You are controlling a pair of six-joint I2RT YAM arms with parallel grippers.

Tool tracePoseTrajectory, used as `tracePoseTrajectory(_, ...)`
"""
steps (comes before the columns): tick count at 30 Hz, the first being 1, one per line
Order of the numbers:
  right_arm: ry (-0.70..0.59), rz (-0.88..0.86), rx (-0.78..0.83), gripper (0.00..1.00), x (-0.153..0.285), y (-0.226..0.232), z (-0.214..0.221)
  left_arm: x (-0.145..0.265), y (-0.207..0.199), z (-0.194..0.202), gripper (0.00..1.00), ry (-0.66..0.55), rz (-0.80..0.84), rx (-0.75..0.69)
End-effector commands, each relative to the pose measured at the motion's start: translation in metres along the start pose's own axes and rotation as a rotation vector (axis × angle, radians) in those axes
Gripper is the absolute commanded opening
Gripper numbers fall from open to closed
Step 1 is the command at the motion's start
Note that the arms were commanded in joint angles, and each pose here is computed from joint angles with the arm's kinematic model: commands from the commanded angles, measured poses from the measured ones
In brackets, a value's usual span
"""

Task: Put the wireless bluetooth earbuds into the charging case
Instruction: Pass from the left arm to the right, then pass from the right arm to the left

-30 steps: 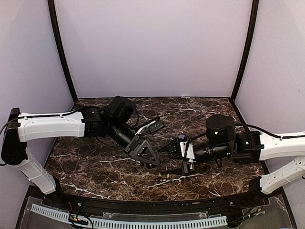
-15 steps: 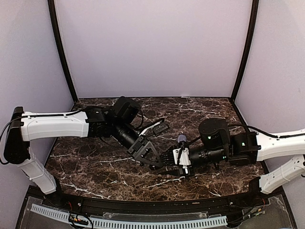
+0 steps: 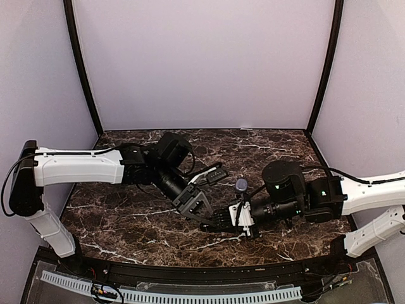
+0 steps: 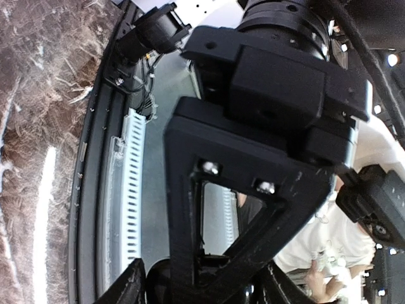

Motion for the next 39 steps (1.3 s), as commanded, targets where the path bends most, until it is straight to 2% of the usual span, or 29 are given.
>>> tracePoseTrajectory(1,-0.044,0.015,-0.013,0.01,0.003,-0.003,-0.018,0.001,-0.011,-0.009,0.37,-0.005,0.019,-0.067)
tracePoseTrajectory(4,-0.055,0.03,-0.02,0.0,0.006,-0.004,-0.018,0.005,-0.016,-0.013,0.49,-0.015,0.007,-0.103)
tracePoseTrajectory(11,-0.094,0.058,-0.05,0.0,0.009,-0.007,-0.023,0.03,-0.025,-0.036,0.96,-0.064,-0.151,-0.234)
tracePoseTrajectory(13,-0.105,0.066,-0.064,0.0,0.011,-0.009,-0.026,0.057,-0.023,-0.05,0.98,-0.133,-0.228,-0.262)
tracePoseTrajectory(17,-0.172,0.126,-0.1,0.0,0.025,-0.02,-0.036,0.117,-0.038,-0.076,0.99,-0.358,-0.381,-0.371)
tracePoseTrajectory(20,-0.294,0.147,-0.156,0.0,0.049,-0.033,-0.05,0.149,-0.05,-0.071,0.99,-0.496,-0.559,-0.465)
tracePoseTrajectory(23,-0.433,0.153,-0.217,0.0,0.074,-0.045,-0.067,0.161,-0.063,-0.063,0.99,-0.592,-0.618,-0.575)
tracePoseTrajectory(26,-0.557,0.124,-0.267,0.0,0.094,-0.047,-0.083,0.154,-0.06,-0.042,0.99,-0.604,-0.619,-0.625)
tracePoseTrajectory(29,-0.624,0.083,-0.295,0.0,0.102,-0.045,-0.095,0.127,-0.064,-0.034,0.97,-0.55,-0.634,-0.734)
tracePoseTrajectory(34,-0.71,0.01,-0.328,0.0,0.108,-0.042,-0.112,0.095,-0.07,-0.04,0.82,-0.48,-0.63,-0.852)
tracePoseTrajectory(39,-0.716,-0.03,-0.36,0.0,0.102,-0.042,-0.113,0.072,-0.087,-0.052,0.68,-0.433,-0.622,-0.976)
Point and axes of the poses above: each gripper's point midway between its finger pads, its own x axis back along the fingers, its own y axis along the line the jaws close on, z = x × y, the point moved 2 cm from there along x, back along the fingers, and after that the axes turned 14 degrees about -x, right-handed, at the moved point
